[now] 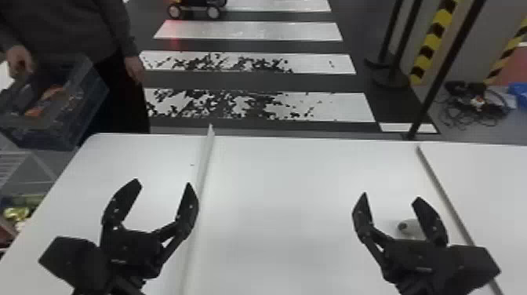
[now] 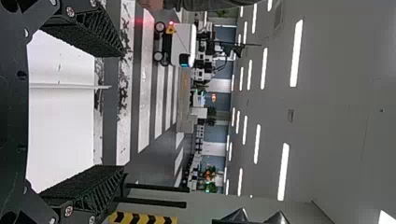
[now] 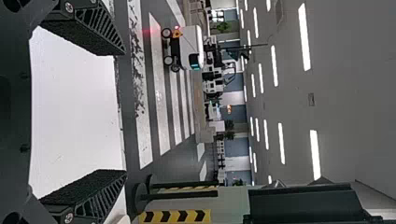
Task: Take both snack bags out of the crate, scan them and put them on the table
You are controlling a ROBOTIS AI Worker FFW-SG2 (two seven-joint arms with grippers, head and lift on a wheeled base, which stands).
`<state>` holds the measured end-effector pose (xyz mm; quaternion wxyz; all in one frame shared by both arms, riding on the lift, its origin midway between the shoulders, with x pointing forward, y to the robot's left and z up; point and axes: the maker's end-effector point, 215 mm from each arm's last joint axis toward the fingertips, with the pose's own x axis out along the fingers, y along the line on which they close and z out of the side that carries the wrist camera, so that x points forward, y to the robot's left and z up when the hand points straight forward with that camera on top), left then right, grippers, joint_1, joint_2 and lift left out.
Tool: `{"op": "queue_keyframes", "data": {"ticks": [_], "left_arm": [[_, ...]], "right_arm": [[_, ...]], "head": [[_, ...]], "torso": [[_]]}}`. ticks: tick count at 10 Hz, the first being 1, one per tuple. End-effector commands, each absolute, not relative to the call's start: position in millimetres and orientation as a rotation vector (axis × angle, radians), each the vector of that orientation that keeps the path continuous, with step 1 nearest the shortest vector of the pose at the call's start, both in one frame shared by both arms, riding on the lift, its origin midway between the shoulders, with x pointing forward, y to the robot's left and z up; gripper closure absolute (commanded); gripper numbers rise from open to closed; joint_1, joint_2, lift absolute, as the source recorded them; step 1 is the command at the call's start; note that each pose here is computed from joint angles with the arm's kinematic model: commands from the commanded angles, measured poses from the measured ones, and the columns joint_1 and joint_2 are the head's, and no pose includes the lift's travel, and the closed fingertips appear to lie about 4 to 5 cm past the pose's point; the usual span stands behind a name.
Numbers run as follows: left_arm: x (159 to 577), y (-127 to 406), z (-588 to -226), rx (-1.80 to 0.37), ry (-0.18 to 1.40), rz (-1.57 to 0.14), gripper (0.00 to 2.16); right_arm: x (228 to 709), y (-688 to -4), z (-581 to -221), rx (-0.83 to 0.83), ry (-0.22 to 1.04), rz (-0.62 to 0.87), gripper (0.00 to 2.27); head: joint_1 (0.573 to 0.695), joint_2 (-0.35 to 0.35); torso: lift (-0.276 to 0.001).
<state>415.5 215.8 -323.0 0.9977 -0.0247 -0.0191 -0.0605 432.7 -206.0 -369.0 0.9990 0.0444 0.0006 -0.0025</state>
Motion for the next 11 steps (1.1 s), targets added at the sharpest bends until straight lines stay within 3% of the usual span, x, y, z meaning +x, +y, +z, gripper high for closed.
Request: {"op": "queue_keyframes", "data": {"ticks": [1, 11], "left_arm": [[416.6, 218.9, -325.3, -0.054, -0.035, -0.119, 0.09], [417.3, 223.7, -324.6, -0.059, -0.039, -0.100, 0.11]], "right_arm": [[432.3, -205.5, -369.4, 0.089, 0.000, -0.004, 0.09], [432.5, -205.8, -371.2, 0.089, 0.003, -0.005, 0.09]], "head": [[0.695, 0.014], [0.695, 0.025]], "torso": [[-0.091], [-0.091]]}}
